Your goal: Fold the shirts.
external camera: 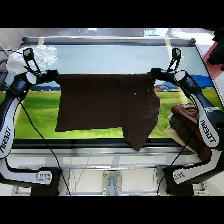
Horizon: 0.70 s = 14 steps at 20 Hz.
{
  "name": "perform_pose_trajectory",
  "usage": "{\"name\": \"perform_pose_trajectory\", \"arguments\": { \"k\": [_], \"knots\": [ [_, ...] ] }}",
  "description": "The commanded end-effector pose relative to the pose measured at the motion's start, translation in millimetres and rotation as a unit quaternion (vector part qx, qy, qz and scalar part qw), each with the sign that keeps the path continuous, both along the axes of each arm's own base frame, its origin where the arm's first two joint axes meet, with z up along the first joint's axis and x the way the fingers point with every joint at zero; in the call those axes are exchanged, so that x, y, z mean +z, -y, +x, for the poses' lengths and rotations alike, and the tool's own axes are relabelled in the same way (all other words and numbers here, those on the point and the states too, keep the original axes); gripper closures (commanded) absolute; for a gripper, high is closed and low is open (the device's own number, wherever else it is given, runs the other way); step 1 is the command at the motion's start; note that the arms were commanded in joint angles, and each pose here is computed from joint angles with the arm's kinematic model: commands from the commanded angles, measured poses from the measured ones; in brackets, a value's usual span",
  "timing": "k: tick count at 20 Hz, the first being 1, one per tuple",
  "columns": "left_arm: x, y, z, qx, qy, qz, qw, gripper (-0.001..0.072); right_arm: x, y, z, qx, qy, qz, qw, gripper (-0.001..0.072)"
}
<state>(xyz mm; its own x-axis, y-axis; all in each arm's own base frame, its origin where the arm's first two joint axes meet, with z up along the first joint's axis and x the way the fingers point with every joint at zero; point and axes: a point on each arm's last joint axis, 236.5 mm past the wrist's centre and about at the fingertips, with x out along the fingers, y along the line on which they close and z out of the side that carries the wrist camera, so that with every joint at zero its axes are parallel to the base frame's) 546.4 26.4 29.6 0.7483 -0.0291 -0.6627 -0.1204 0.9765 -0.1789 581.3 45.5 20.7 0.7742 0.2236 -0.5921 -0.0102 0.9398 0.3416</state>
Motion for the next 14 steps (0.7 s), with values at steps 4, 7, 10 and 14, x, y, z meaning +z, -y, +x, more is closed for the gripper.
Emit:
{"name": "perform_pose_trajectory", "arguments": {
  "k": [4,7,10,14],
  "knots": [
    [-50.0,10.9,-49.7,-0.051,-0.143,0.016,0.988,0.0693,-36.8,-18.5,-30.3,0.055,-0.086,-0.004,0.995,0.0688],
    [-61.2,6.2,-65.0,-0.058,-0.179,0.032,0.982,0.0693,-68.2,-10.3,-70.4,0.075,-0.186,-0.039,0.979,0.0688],
    [-68.4,6.7,-70.5,-0.059,-0.188,0.030,0.980,0.0693,-83.9,3.2,-96.6,0.088,-0.244,-0.079,0.962,0.0688],
    [-78.3,8.5,-80.7,-0.061,-0.207,0.027,0.976,0.0693,-83.3,6.3,-92.2,0.083,-0.236,-0.085,0.964,0.0688]
  ]
}}
